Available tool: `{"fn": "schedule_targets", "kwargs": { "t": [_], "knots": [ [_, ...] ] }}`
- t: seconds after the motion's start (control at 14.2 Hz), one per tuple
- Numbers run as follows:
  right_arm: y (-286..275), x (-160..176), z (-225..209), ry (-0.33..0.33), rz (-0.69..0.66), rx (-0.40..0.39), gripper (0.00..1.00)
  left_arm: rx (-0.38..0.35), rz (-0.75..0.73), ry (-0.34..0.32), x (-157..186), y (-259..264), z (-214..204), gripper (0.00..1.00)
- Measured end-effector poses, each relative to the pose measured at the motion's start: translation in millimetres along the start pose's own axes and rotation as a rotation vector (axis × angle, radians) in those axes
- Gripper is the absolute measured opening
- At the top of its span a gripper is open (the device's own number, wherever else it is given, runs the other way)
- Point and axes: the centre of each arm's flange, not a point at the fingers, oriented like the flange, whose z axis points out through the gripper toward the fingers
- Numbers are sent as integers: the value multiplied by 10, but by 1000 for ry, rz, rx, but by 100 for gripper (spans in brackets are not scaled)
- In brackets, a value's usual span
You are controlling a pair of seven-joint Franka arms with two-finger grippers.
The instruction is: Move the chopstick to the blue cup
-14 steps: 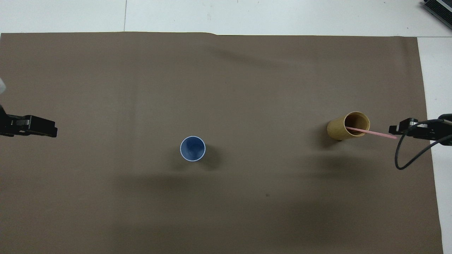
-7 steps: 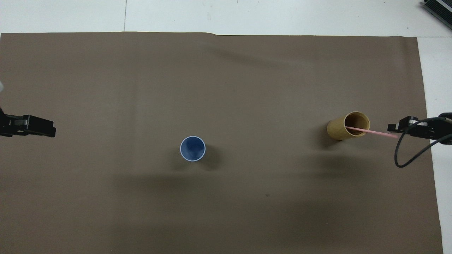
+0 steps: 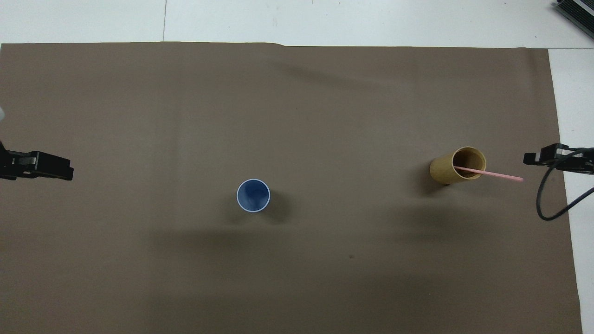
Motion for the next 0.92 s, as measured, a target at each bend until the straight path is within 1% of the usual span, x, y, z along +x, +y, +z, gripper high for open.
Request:
{"fn": "schedule_targets", "kwargs": {
  "t": [0.21,0.28,0.35,0.42,0.56,0.64,0.71,0.92],
  "knots": [
    [-95,-16,-195,-7,-3,-75,2,0,0,0,0,0,0,100],
    [-95,-20,-193,-11,-4,-93,6,0,0,0,0,0,0,100],
    [-83,-23,-161,-18,-3,-101,6,0,0,0,0,0,0,100],
    [-61,-23,-111,-28,0,-104,13,0,0,0,0,0,0,100],
    [13,-20,46,-51,11,-104,33,0,0,0,0,-1,0,100],
    [43,-29,120,-62,16,-103,48,0,0,0,0,-2,0,100],
    [58,-44,174,-70,18,-104,55,0,0,0,0,-2,0,100],
    [114,-94,311,-87,28,-105,55,0,0,0,0,-2,0,100]
  ]
}}
